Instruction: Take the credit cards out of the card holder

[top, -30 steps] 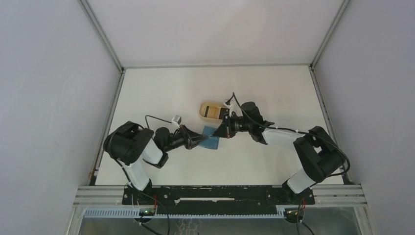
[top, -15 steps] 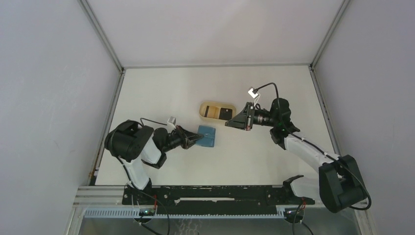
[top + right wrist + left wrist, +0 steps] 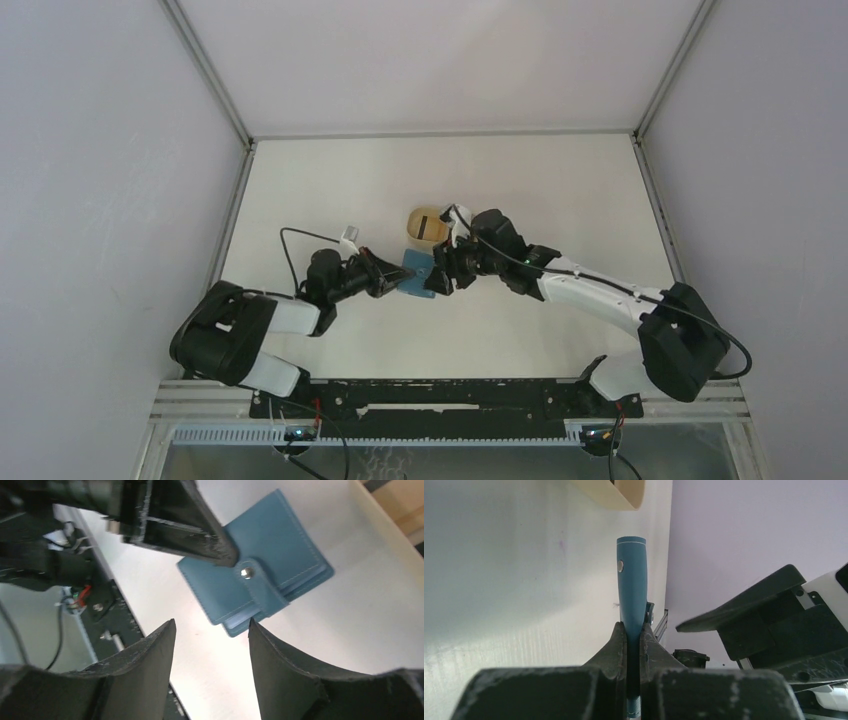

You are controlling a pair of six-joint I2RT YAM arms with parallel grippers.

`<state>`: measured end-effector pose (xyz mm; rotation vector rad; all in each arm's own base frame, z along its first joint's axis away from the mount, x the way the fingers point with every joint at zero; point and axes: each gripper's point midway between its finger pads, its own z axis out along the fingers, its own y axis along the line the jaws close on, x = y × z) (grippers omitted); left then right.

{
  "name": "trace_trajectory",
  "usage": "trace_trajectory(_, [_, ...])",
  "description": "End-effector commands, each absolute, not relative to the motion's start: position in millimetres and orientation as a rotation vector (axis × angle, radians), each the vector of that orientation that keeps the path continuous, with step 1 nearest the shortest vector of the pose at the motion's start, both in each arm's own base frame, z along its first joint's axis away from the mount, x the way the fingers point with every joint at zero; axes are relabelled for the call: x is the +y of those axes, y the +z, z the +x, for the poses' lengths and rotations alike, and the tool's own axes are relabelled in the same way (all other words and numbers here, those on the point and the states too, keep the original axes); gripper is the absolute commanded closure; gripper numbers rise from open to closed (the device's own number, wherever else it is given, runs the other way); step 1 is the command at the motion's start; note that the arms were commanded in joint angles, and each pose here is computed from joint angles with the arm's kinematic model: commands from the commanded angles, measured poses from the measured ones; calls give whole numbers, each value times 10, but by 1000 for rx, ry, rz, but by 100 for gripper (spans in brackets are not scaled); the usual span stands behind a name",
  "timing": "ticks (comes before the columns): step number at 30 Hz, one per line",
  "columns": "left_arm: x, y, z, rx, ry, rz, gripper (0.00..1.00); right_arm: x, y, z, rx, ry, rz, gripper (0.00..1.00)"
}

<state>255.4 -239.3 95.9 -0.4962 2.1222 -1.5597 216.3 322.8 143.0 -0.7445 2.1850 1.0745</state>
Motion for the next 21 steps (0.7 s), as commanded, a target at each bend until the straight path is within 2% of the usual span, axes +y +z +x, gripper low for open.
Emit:
trace_trajectory(1, [-2426, 1061, 2602, 2116, -1539, -431, 100, 3236, 1420, 2370, 2153, 863, -780, 38])
trace_trajectory(10, [-2508, 1188, 2573, 2093, -1599, -400, 100, 3308, 1294, 2450, 2150, 801, -806, 43])
trace_trajectory(21, [-2613, 1301, 2516, 2059, -1679, -369, 100, 3440, 1097, 2490, 2168, 810, -803, 44])
